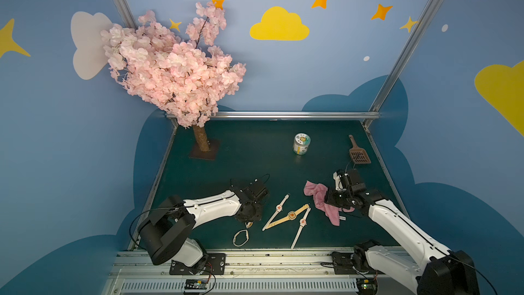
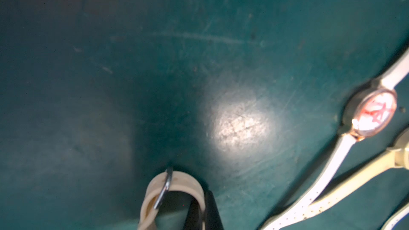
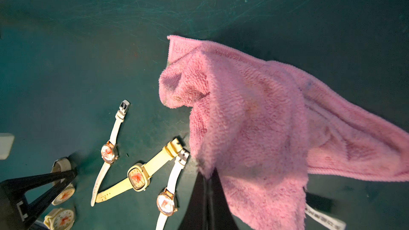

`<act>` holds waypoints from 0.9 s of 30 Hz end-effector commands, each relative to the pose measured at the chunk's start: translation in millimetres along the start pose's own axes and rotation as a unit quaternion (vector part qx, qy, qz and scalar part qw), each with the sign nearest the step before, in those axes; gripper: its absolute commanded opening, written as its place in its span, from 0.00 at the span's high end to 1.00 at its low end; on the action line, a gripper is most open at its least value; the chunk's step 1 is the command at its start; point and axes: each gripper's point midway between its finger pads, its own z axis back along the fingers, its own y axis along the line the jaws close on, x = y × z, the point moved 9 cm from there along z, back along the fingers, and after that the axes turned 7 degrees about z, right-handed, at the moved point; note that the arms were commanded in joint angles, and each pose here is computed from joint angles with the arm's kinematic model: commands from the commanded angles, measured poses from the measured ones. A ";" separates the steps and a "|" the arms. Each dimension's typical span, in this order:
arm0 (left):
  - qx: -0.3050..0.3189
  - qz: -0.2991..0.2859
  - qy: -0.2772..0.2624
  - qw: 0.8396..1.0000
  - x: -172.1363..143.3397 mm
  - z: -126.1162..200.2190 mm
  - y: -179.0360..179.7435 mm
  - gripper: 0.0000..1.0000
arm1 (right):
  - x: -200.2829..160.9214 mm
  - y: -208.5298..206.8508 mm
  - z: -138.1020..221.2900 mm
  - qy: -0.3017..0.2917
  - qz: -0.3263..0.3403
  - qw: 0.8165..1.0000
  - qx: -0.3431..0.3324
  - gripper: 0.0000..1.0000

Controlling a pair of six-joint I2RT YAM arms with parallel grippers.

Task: Wipe the watch dial
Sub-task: Pick up the watch at the center of the board.

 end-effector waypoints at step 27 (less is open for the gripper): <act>-0.445 0.059 -0.250 0.858 64.7 135.5 -12.7 0.97 | 48.6 -8.3 73.4 -0.171 -0.033 0.983 0.065 1.00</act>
